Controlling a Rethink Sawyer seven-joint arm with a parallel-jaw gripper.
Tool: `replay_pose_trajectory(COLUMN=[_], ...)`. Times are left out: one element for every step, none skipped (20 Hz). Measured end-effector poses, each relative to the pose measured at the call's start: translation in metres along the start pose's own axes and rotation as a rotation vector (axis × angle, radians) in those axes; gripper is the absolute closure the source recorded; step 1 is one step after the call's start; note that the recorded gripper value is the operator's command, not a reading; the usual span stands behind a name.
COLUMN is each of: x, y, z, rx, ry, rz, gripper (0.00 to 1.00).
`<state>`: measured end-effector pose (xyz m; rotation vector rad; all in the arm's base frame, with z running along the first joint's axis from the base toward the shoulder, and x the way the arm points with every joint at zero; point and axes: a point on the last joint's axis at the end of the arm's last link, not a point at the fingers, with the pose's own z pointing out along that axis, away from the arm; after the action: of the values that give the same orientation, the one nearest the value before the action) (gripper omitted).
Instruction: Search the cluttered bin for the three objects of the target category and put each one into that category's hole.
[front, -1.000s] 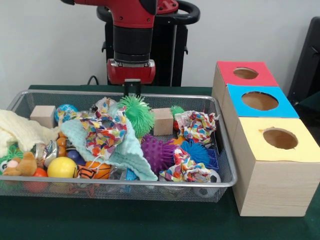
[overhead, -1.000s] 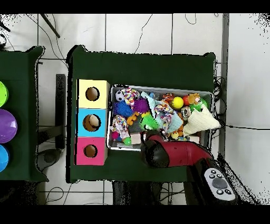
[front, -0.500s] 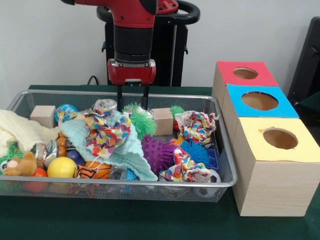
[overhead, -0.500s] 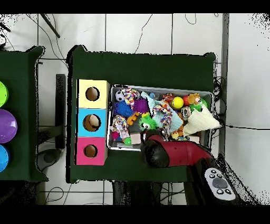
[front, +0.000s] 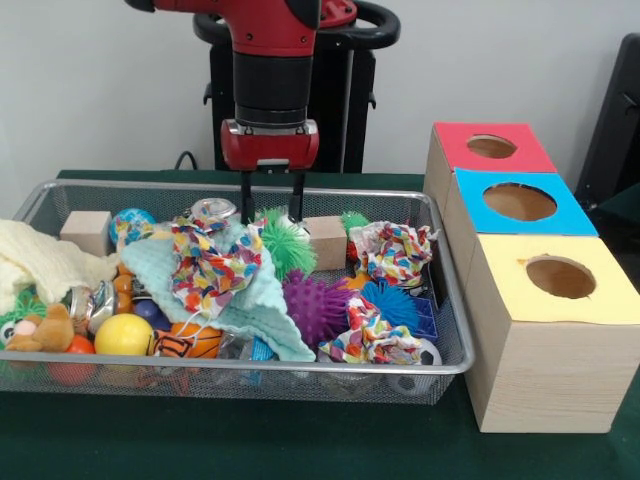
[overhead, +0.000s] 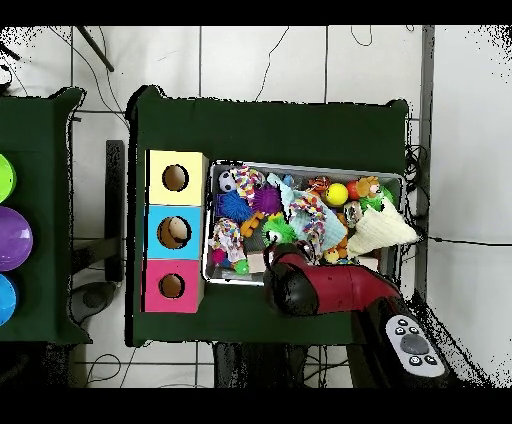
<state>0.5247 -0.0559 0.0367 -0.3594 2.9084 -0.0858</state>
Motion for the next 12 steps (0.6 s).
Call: replay_pose_trajectory(x=[0.0, 0.0, 0.0, 0.001, 0.002, 0.003, 0.005, 0.008, 0.013, 0.017, 0.02, 0.025], y=[0.0, 0.001, 0.001, 0.003, 0.005, 0.006, 0.009, 0.012, 0.018, 0.021, 0.024, 0.029], z=[0.0, 0.0, 0.001, 0.002, 0.004, 0.006, 0.009, 0.012, 0.019, 0.024, 0.028, 0.034], rx=[0.0, -0.001, -0.002, -0.004, -0.006, -0.009, -0.011, -0.013, -0.017, -0.018, -0.02, -0.022], ry=[0.0, 0.0, 0.001, 0.002, 0.002, 0.003, 0.004, 0.004, 0.001, -0.003, -0.008, -0.017], rz=[0.0, -0.001, -0.001, -0.003, -0.004, -0.005, -0.007, -0.009, -0.013, -0.015, -0.017, -0.02], gripper=[0.0, 0.0, 0.0, 0.0, 0.0, 0.0, 0.0, 0.0, 0.0, 0.0, 0.0, 0.0])
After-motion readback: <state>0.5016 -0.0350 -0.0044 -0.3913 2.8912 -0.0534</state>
